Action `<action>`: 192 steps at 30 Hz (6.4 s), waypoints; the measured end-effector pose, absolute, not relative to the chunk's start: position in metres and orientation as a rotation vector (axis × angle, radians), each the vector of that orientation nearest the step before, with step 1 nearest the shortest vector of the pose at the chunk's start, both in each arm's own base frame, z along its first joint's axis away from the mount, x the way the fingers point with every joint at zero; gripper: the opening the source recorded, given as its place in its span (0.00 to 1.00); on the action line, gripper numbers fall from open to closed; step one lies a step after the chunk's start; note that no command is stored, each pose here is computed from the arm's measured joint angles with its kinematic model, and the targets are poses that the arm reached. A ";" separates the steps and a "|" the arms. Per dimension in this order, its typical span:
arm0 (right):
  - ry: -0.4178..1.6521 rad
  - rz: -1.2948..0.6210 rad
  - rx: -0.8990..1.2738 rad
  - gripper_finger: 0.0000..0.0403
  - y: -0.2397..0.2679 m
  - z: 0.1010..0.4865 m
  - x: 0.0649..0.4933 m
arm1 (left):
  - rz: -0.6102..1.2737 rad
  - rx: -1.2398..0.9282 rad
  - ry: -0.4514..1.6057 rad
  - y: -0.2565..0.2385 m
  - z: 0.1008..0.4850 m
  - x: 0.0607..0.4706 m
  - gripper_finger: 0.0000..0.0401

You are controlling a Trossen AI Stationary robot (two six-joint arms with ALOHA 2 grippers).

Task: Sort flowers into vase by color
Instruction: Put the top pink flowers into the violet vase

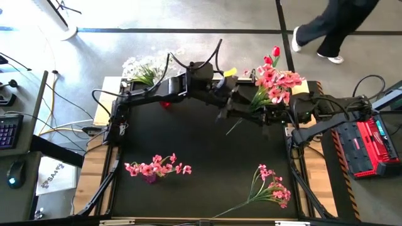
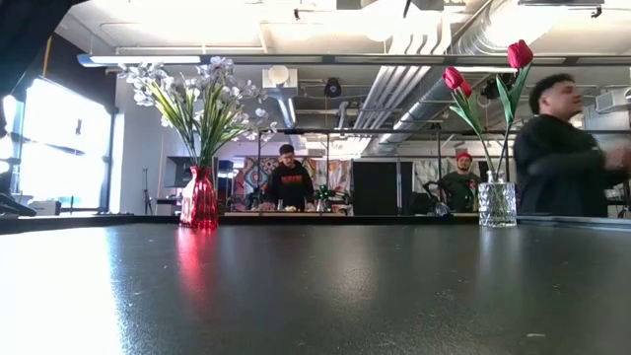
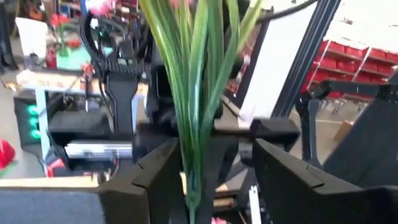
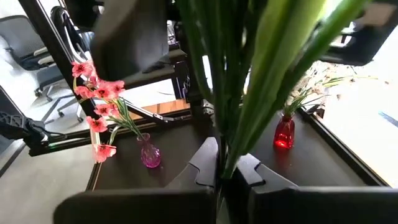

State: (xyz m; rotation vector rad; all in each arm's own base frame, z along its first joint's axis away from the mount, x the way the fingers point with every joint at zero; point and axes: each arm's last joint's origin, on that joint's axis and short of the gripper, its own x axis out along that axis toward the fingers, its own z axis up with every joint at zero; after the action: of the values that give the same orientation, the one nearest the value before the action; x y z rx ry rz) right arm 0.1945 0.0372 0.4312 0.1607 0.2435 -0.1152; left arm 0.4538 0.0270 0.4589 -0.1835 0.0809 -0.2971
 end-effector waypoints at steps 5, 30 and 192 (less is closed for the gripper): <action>0.245 -0.108 0.162 0.00 0.037 0.431 0.195 | -0.283 -0.174 0.094 0.029 0.449 0.462 0.39; 0.465 -0.423 0.254 0.22 0.028 0.405 0.179 | 0.009 -0.021 0.057 0.038 0.486 0.425 0.00; 0.366 -0.511 0.839 0.23 0.068 0.293 0.242 | -0.145 -0.219 0.042 -0.112 0.235 0.085 0.00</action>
State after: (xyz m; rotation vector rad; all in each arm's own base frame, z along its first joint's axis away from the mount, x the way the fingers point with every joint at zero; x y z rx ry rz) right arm 0.2418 0.0680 0.2929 0.8389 0.3657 -0.5114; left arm 0.0852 -0.1122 0.2355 -0.2192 0.0417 -0.1454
